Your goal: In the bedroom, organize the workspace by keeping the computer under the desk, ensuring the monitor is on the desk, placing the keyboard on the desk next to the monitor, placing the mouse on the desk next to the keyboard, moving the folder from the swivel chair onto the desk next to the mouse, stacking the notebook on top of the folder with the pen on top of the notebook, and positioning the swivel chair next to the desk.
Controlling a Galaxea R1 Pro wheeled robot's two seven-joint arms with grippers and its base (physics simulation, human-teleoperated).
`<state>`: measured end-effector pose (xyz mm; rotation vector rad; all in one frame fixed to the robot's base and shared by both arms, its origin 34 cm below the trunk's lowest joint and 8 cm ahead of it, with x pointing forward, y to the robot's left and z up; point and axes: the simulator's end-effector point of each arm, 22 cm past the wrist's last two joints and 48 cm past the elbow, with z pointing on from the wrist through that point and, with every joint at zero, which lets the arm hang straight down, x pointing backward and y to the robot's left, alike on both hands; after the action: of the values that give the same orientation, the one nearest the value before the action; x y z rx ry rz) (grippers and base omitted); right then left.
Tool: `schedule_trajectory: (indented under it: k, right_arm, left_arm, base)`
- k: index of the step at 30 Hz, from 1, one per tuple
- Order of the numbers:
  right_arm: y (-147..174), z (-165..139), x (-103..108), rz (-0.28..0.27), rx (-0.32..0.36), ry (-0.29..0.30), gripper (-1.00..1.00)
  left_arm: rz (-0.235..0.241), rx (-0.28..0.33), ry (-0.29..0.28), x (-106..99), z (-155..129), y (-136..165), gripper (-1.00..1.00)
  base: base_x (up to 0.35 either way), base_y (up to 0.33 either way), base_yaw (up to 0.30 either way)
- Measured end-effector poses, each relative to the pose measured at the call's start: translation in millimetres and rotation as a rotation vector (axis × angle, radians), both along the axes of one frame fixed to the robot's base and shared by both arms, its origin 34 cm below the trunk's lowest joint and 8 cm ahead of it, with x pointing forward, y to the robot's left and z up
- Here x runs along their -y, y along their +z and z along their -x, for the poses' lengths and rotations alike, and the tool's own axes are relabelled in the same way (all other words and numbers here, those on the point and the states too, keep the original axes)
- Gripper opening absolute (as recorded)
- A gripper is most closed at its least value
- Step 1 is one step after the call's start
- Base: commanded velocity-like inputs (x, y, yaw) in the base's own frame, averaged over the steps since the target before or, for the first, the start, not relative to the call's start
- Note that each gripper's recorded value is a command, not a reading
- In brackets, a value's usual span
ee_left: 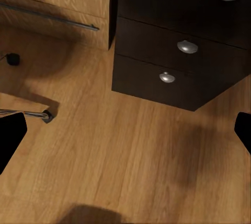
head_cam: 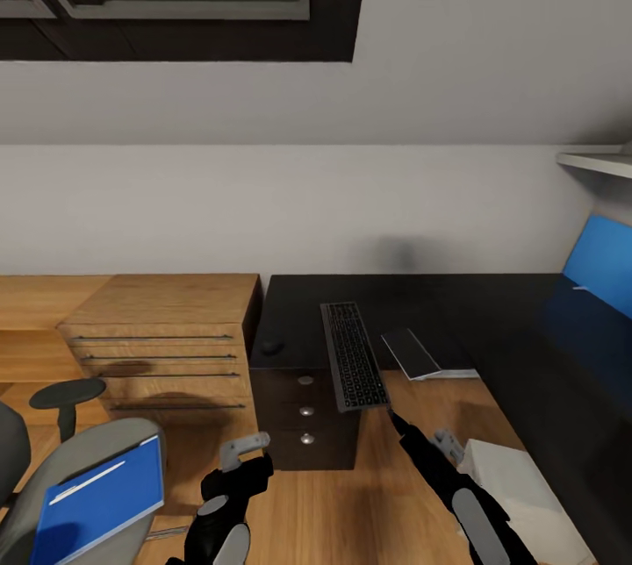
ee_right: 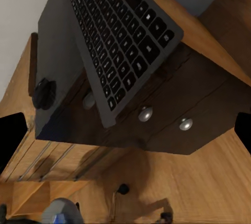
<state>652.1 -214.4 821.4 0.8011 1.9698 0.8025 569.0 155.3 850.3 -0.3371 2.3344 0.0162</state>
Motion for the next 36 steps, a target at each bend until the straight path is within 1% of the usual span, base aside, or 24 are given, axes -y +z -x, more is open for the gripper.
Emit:
schedule_trajectory:
  k: [1, 4, 5, 6, 9, 11, 14, 15, 18, 19, 22, 24, 32, 36]
  right_arm:
    - [-9, 8, 3, -0.055, 0.023, 0.016, 1.00]
    - [-23, 19, 6, -0.120, 0.025, 0.014, 1.00]
    - [-26, 20, 5, -0.132, 0.022, 0.015, 1.00]
    - [-31, 24, 3, -0.156, 0.013, 0.020, 1.00]
    - [-41, 31, -1, -0.199, -0.009, 0.031, 1.00]
    - [-47, 34, -2, -0.212, -0.019, 0.033, 1.00]
    - [-58, 38, 5, -0.219, -0.042, 0.032, 1.00]
    - [-60, 38, 7, -0.244, -0.055, 0.050, 1.00]
    - [-62, 37, 6, -0.258, -0.057, 0.060, 1.00]
    - [-55, 31, 4, -0.259, -0.035, 0.067, 1.00]
    - [-54, 27, 3, -0.260, -0.020, 0.073, 1.00]
    - [-49, 25, 1, -0.273, 0.008, 0.088, 1.00]
    - [-49, 21, -1, -0.291, 0.047, 0.098, 1.00]
    - [-54, 20, 0, -0.294, 0.048, 0.097, 1.00]
  left_arm:
    - [0.012, 0.012, 0.001, 2, 2, 5, 1.00]
    - [0.026, 0.025, 0.000, 4, 4, 8, 1.00]
    - [0.029, 0.029, -0.001, 5, 4, 9, 1.00]
    - [0.035, 0.035, -0.005, 7, 5, 11, 1.00]
    - [0.045, 0.042, -0.011, 11, 9, 12, 1.00]
    - [0.049, 0.042, -0.014, 13, 11, 10, 1.00]
    - [0.054, 0.043, -0.022, 17, 14, 8, 1.00]
    - [0.057, 0.043, -0.030, 20, 15, 7, 1.00]
    - [0.057, 0.043, -0.032, 21, 15, 4, 1.00]
    - [0.057, 0.042, -0.032, 21, 15, 2, 1.00]
    - [0.057, 0.041, -0.032, 21, 15, -2, 1.00]
    - [0.059, 0.040, -0.032, 22, 14, -5, 1.00]
    - [0.059, 0.040, -0.032, 22, 13, -15, 1.00]
    - [0.059, 0.040, -0.032, 22, 12, -20, 1.00]
  base:
    - [0.000, 0.000, 0.000]
    - [0.000, 0.000, 0.000]
    - [0.000, 0.000, 0.000]
    - [0.000, 0.000, 0.000]
    - [0.000, 0.000, 0.000]
    - [0.000, 0.000, 0.000]
    - [0.000, 0.000, 0.000]
    - [0.000, 0.000, 0.000]
    - [0.000, 0.000, 0.000]
    - [0.000, 0.000, 0.000]
    - [0.000, 0.000, 0.000]
    - [0.000, 0.000, 0.000]
    - [0.000, 0.000, 0.000]
    - [0.000, 0.000, 0.000]
